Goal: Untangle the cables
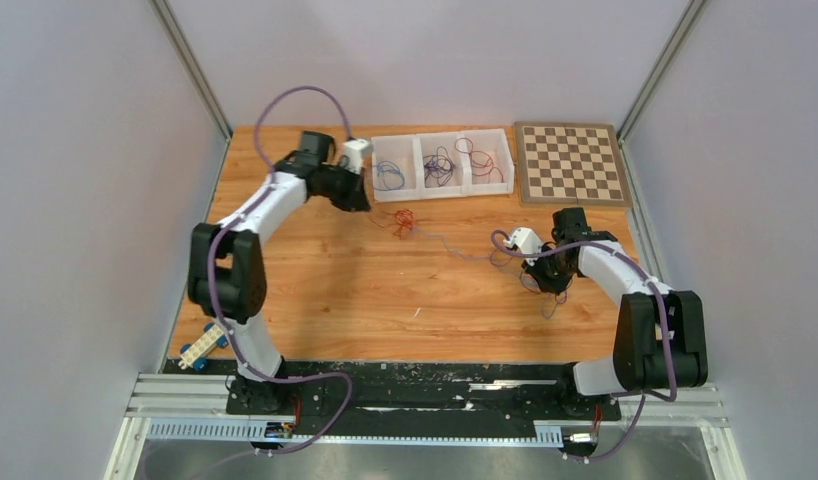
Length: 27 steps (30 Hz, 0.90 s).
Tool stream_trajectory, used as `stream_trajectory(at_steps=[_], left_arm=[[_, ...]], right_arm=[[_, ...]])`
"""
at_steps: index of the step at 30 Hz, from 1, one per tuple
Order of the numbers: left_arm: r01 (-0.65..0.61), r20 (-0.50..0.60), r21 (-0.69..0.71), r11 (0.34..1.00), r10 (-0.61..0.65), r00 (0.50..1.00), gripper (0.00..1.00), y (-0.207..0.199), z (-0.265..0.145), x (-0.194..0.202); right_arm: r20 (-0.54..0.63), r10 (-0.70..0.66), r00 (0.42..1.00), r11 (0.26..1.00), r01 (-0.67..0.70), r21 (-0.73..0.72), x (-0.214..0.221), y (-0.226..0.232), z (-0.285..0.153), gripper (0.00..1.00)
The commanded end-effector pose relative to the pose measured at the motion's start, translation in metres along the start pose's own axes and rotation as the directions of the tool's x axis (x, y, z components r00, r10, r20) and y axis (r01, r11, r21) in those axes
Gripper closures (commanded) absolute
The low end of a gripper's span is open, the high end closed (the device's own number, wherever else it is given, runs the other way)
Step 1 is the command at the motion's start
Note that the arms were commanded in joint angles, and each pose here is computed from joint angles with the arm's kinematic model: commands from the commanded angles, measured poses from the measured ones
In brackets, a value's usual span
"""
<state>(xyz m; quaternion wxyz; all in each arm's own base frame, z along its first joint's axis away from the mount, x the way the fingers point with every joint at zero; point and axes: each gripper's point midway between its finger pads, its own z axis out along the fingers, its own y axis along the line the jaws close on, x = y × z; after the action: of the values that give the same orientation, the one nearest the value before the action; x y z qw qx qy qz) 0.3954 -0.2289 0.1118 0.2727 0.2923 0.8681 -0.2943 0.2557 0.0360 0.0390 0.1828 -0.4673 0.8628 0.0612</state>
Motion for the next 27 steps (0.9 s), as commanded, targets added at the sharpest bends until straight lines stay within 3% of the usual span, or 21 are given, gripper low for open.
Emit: stream_trajectory(at_steps=[1,4,11,13,17,18,19,20,22,24,27], left_arm=[[-0.002,0.002,-0.067,0.998,0.002,1.0,1.0,0.039,-0.074,0.027],[0.064,0.072,-0.138,0.988,-0.054,0.996,1.0,0.073,-0.117,0.031],[0.11,0.202,-0.329,0.938,-0.044,0.978,1.0,0.13,-0.207,0.021],[0.103,0.217,-0.33,0.938,-0.031,0.976,1.0,0.133,-0.222,0.016],[0.009,0.276,-0.184,0.983,0.042,0.96,1.0,0.083,-0.228,-0.009],[-0.006,0.3,-0.125,0.992,0.043,0.953,1.0,0.066,-0.226,-0.015],[-0.054,0.318,-0.077,0.996,0.076,0.945,1.0,0.042,-0.224,-0.025],[-0.075,0.333,-0.059,0.995,0.09,0.939,1.0,0.026,-0.227,-0.032],[-0.116,0.362,0.0,0.993,0.108,0.926,1.0,-0.007,-0.226,-0.047],[-0.142,0.409,0.052,0.988,0.109,0.906,1.0,-0.038,-0.23,-0.065],[-0.206,0.503,0.092,0.974,0.133,0.854,1.0,-0.072,-0.243,-0.098]], right_arm=[[-0.026,-0.055,0.998,0.997,0.056,0.058,0.017,-0.027,0.003,1.0],[-0.018,-0.062,0.998,0.996,0.063,0.056,0.014,-0.031,0.005,1.0],[-0.042,-0.079,0.996,0.996,0.081,0.044,0.017,-0.037,0.015,1.0],[-0.015,-0.051,0.999,0.998,0.052,0.046,0.01,-0.038,0.013,1.0],[0.152,-0.009,0.988,1.0,0.011,-0.012,-0.041,-0.036,-0.007,0.98],[0.192,-0.005,0.981,0.999,0.014,-0.044,-0.057,-0.03,-0.011,0.9],[0.233,-0.008,0.972,0.997,0.027,-0.078,-0.074,-0.023,-0.018,0.71],[0.284,0.002,0.959,0.991,0.036,-0.126,-0.092,-0.013,-0.026,0.41],[0.369,0.028,0.929,0.985,0.037,-0.168,-0.123,-0.004,-0.043,0.17],[0.462,0.057,0.885,0.98,0.039,-0.196,-0.153,-0.001,-0.067,0.06],[0.597,0.101,0.796,0.975,0.041,-0.219,-0.199,0.001,-0.11,0.0]])
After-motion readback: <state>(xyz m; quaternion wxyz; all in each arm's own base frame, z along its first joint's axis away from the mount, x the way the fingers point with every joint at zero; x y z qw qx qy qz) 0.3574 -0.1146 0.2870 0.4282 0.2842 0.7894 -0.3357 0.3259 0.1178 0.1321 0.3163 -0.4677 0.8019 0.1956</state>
